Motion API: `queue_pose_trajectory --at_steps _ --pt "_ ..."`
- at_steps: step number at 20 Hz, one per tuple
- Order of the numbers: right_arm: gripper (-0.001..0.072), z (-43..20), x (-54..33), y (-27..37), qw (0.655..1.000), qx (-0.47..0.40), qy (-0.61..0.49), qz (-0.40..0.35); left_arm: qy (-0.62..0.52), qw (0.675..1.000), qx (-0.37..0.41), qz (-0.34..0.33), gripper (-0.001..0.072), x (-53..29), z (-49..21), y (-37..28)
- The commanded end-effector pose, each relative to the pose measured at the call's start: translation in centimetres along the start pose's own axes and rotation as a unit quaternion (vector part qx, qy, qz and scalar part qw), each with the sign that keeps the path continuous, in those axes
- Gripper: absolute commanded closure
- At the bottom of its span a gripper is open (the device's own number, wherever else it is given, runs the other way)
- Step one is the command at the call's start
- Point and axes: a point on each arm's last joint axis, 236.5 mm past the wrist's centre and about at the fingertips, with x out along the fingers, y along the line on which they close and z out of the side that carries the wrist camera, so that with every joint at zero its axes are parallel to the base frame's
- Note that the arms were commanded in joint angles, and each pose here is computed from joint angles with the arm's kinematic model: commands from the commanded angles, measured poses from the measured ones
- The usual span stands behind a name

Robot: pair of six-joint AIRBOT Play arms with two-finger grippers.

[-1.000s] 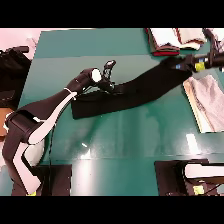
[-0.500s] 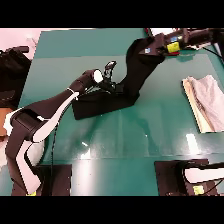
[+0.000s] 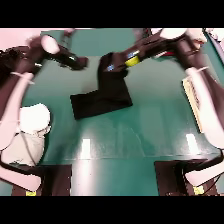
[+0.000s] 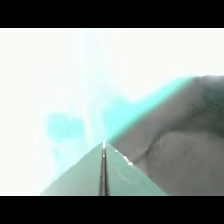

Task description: Fold the shirts.

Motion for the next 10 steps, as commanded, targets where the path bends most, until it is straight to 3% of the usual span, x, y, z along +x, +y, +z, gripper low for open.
queue_pose_trajectory --at_steps 1,4,7,10 --pt "0.0292 -1.0 10.2 3.5 0.998 -0.06 0.015 0.033 -0.083 0.994 -0.008 0.069 0.0681 -10.4 3.4 5.9" --pt "0.0265 -1.9 12.0 3.4 0.996 -0.064 0.042 0.035 -0.126 0.989 -0.007 0.079 0.0681 -15.0 4.4 6.2" --pt "0.0265 -3.4 7.1 -4.2 0.996 -0.028 0.058 -0.06 -0.133 0.989 0.005 0.07 0.0681 -15.8 4.4 5.2" --pt "0.0264 -5.2 0.1 -12.6 0.987 0.065 0.045 -0.143 -0.131 0.99 0.008 0.051 0.0681 -15.3 4.3 3.7"
